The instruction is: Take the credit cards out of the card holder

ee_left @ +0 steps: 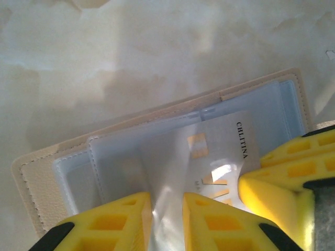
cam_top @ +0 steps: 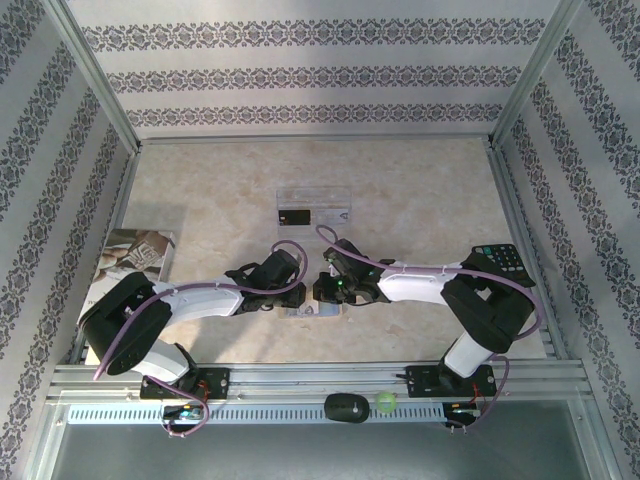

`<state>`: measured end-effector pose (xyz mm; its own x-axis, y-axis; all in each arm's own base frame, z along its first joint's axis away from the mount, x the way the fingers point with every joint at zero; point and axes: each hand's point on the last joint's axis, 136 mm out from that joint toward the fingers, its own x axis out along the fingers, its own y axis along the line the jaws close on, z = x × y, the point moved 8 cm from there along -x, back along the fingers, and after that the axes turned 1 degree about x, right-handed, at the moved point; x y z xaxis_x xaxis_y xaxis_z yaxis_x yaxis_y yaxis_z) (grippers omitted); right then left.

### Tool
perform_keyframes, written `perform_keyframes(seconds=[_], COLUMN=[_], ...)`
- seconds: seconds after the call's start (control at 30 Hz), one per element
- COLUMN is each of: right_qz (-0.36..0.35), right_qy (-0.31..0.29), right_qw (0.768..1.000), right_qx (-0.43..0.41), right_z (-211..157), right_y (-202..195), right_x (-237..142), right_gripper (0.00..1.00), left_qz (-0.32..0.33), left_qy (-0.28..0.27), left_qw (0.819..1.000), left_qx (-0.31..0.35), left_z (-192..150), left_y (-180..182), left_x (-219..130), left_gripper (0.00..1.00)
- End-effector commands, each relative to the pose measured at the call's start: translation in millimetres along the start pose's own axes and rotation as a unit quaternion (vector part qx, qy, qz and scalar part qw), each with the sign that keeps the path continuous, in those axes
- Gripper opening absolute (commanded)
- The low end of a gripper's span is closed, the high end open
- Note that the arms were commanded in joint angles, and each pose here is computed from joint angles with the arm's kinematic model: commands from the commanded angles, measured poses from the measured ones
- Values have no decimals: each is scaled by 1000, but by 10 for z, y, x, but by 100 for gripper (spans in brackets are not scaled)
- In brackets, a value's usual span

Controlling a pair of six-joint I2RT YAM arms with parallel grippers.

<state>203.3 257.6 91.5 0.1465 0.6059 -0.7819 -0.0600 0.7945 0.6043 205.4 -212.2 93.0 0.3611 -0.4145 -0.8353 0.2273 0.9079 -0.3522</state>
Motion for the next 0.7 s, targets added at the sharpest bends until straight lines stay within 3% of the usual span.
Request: perform_keyframes(seconds=[0.0,0.27,0.47,0.63,0.67], right_qz=[-5,-8,26,-14,-22], right_qy=[-13,-58,-62,-79,-82], right_qw=[1000,997,984,957,951], right_qx=[-4,-52,-166,-280,-298], right_z=[11,81,270,538,619], right_y=[-53,-52,248,492,525], right_x=[-107,-585,-971,-1293,-1354], right_gripper=[0,0,0,0,0], left_qz=[31,18,-8,-20,-22], left_qy=[46,34,-15,-47,-49], left_qw=[998,999,999,998,998], left_qx=[-2,2,33,41,37], left_z=[-186,-90,205,338,330], left_y=[119,89,-110,-160,-137], left_x=[45,-26,-367,-727,-771], left_gripper=[26,32,53,70,77])
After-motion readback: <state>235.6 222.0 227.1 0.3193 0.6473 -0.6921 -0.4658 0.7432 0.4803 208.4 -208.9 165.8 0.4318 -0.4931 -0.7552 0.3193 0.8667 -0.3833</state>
